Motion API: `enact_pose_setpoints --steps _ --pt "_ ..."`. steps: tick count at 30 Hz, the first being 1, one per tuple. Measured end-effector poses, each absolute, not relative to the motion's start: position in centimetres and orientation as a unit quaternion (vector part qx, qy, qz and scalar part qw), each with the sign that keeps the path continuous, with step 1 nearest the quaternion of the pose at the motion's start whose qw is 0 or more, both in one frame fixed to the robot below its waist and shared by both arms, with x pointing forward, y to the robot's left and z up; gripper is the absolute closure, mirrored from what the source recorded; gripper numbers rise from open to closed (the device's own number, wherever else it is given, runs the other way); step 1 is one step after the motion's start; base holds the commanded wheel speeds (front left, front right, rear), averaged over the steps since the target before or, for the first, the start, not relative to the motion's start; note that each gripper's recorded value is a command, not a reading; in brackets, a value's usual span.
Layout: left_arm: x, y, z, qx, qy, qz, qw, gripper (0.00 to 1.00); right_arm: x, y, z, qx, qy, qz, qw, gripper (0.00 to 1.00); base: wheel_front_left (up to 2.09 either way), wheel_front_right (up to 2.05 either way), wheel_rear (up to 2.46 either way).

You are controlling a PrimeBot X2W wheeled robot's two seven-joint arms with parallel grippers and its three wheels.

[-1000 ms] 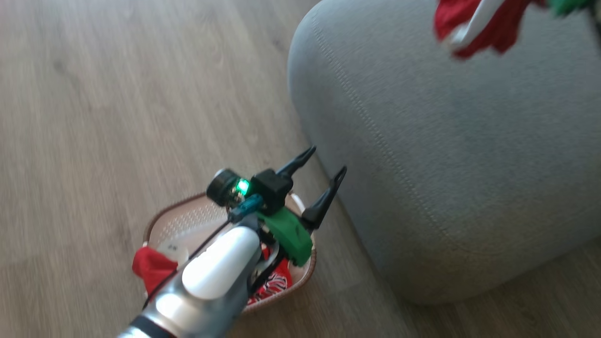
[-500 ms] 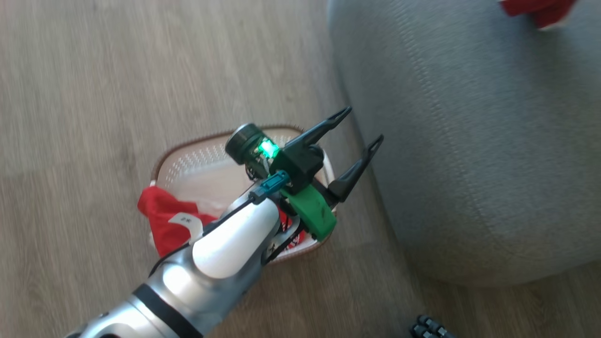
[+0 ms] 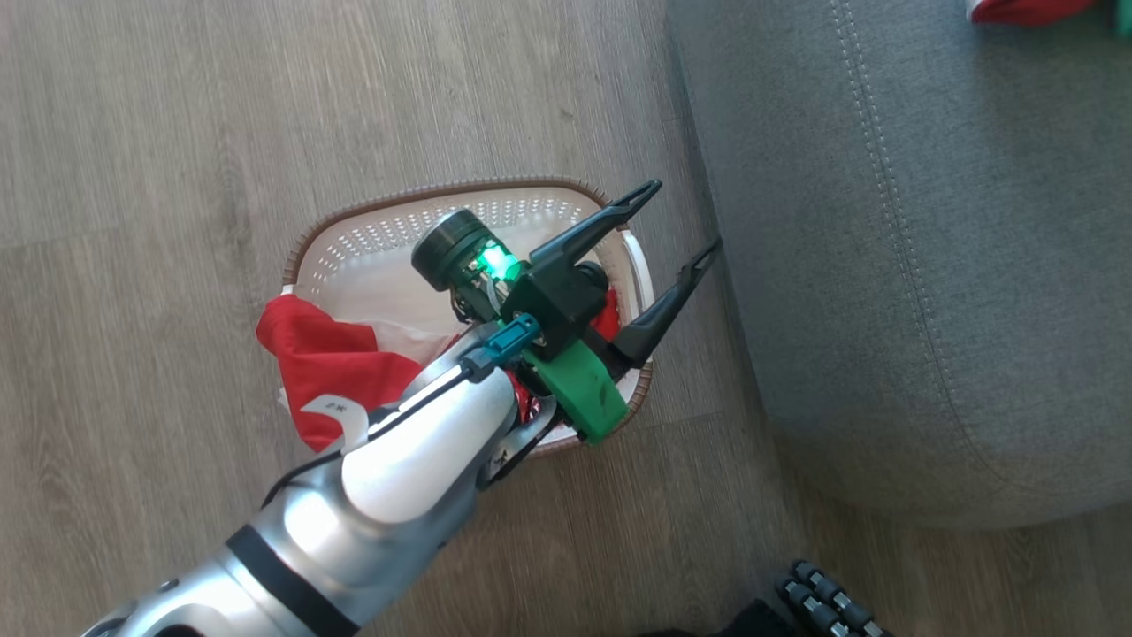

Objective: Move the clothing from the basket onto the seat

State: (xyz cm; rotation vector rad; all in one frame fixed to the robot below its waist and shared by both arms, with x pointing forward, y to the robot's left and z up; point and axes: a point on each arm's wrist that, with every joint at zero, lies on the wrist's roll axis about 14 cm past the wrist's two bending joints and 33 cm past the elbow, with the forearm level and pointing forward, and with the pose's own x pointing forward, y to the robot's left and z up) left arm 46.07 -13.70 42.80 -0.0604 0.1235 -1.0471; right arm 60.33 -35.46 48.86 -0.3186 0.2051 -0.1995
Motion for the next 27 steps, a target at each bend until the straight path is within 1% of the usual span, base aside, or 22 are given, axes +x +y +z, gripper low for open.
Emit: enact_pose_setpoints --steps 3,4,8,9,10,11,17,23,27 --pt "46.1 -13.5 42.7 -0.026 0.059 -0.5 0.864 0.0 59.2 -34.9 45.9 -0.15 0.139 -0.094 0.974 1.0 0.0 0.0 0.0" --pt "46.0 -13.6 42.8 -0.024 0.059 -0.502 0.863 0.0 58.1 -35.1 44.3 -0.147 0.164 -0.096 0.971 1.0 0.0 0.0 0.0" --pt "46.0 -13.5 43.3 -0.022 0.054 -0.501 0.864 0.0 56.5 -35.2 42.4 -0.144 0.197 -0.097 0.965 1.0 0.0 0.0 0.0" --pt "45.9 -13.5 43.4 -0.02 0.053 -0.501 0.864 0.0 56.4 -35.1 42.3 -0.14 0.197 -0.098 0.965 0.73 0.0 0.0 0.0" --pt "45.9 -13.4 43.4 -0.019 0.052 -0.501 0.863 0.0 56.3 -35.0 42.4 -0.138 0.197 -0.098 0.966 0.31 0.0 0.0 0.0" --pt "45.8 -13.4 43.5 -0.019 0.053 -0.501 0.863 0.0 56.3 -35.0 42.6 -0.137 0.195 -0.099 0.966 0.0 0.0 0.0 0.0" --pt "45.0 -13.2 43.8 -0.02 0.059 -0.5 0.864 0.0 55.6 -34.8 44.4 -0.141 0.175 -0.097 0.97 0.0 0.0 0.0 0.0" --pt "44.6 -12.5 45.2 -0.025 0.055 -0.48 0.875 0.0 53.4 -34.7 45.8 -0.155 0.167 -0.09 0.969 0.0 0.0 0.0 0.0" --pt "44.7 -11.7 46.7 -0.034 0.045 -0.459 0.887 0.0 52.8 -34.2 48.6 -0.163 0.129 -0.083 0.975 0.0 0.0 0.0 0.0"
